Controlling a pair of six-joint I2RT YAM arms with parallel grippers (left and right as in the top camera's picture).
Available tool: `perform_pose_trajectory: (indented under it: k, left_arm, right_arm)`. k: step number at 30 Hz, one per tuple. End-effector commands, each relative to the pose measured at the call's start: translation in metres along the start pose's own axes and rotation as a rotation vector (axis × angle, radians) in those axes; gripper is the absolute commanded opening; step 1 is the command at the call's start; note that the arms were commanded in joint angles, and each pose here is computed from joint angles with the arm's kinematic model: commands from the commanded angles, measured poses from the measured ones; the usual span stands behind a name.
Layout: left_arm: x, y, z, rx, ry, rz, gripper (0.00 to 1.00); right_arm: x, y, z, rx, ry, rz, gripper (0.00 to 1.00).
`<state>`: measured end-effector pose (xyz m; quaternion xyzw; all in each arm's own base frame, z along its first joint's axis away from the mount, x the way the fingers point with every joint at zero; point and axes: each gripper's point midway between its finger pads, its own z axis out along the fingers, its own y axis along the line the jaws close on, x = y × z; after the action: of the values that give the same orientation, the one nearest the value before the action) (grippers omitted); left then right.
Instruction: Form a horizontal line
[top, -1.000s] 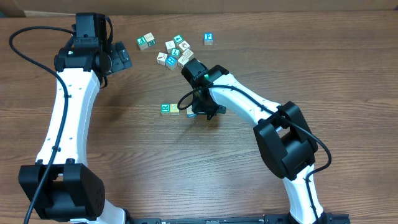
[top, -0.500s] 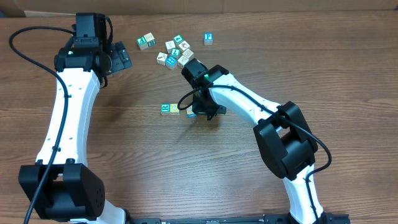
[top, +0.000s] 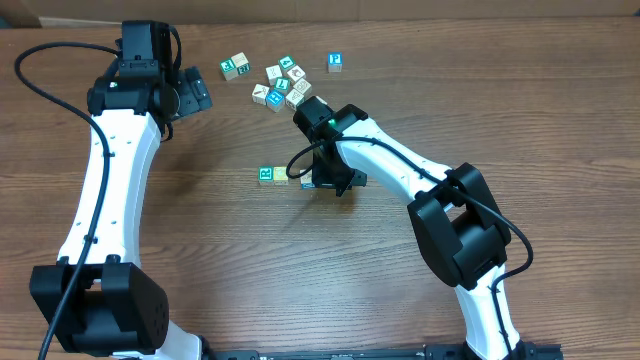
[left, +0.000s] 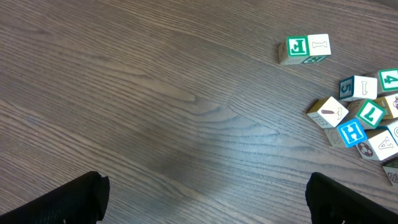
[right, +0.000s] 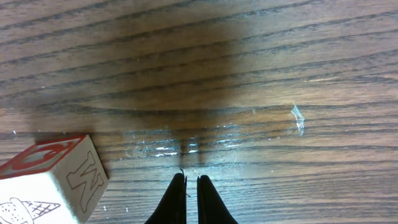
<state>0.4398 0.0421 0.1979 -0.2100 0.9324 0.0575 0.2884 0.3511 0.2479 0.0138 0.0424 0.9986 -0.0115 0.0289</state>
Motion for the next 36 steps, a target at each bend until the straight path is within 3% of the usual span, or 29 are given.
perform_pose_trajectory:
  k: [1,36]
  left_arm:
    - [-0.001,0.002,0.0,-0.014,-0.007,0.006,1.0]
    - [-0.001,0.002,0.0,-0.014,-0.007,0.006,0.99]
  right_arm:
    - [0.003,0.007,-0.01,-0.041,0.004,-0.007,0.04]
    - [-0.01,0.021,-0.011,-0.103,-0.051,0.003,0.04]
